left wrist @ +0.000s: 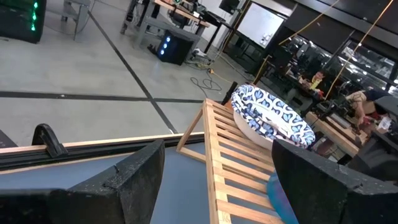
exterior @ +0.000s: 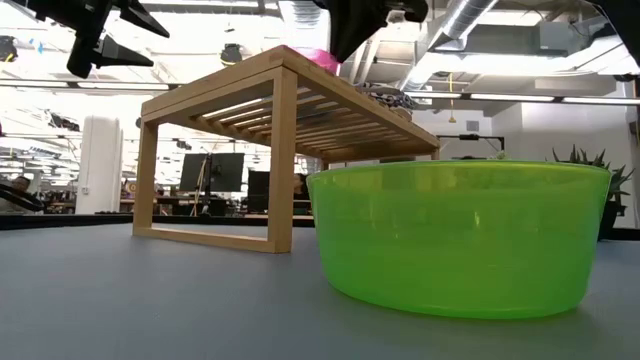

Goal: Place and stack bowls onto a shelf
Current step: Stack the pink bowl on top of the blue bowl on the shelf, then stack the green bowl on top of the pink bowl on the shelf

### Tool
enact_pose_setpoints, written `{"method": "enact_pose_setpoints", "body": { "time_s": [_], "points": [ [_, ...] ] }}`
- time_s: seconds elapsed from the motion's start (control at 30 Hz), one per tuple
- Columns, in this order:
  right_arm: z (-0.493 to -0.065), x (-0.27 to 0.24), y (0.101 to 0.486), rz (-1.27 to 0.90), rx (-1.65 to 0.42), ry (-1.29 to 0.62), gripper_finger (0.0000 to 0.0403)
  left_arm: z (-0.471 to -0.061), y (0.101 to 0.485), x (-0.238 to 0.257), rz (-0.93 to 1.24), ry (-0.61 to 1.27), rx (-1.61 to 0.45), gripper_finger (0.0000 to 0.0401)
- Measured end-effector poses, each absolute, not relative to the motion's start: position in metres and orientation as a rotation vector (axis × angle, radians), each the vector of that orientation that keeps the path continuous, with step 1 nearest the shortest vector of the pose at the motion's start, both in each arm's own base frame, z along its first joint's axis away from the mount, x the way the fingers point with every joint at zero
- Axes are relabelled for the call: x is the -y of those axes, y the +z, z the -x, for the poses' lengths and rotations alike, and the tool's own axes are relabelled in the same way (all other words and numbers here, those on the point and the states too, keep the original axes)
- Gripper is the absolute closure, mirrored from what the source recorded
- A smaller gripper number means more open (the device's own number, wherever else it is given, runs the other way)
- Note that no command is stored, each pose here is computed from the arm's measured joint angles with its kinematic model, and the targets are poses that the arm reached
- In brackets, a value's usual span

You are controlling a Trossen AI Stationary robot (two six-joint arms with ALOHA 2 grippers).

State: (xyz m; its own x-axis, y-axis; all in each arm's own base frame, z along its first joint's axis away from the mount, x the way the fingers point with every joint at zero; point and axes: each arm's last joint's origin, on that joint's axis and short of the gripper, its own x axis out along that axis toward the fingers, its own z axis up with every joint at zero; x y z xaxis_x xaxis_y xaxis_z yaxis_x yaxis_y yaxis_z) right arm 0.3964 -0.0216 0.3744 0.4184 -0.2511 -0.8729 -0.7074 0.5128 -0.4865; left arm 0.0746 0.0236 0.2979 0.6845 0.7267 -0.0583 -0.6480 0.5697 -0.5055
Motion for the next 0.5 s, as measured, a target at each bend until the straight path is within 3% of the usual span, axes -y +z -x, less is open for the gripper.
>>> {"method": "enact_pose_setpoints", "body": {
  "time_s": [0.3,0.5],
  "points": [
    [-0.392,0.019,0.393,0.91,-1.096,0.237,0.0245,-0.075,0.298,-0.024,0.524,0.811,0.163,0.012],
    [-0.366,0.008,0.415,0.515,-1.076,0.077,0.0235,-0.075,0.296,-0.023,0.52,0.804,0.142,0.012]
  ]
}}
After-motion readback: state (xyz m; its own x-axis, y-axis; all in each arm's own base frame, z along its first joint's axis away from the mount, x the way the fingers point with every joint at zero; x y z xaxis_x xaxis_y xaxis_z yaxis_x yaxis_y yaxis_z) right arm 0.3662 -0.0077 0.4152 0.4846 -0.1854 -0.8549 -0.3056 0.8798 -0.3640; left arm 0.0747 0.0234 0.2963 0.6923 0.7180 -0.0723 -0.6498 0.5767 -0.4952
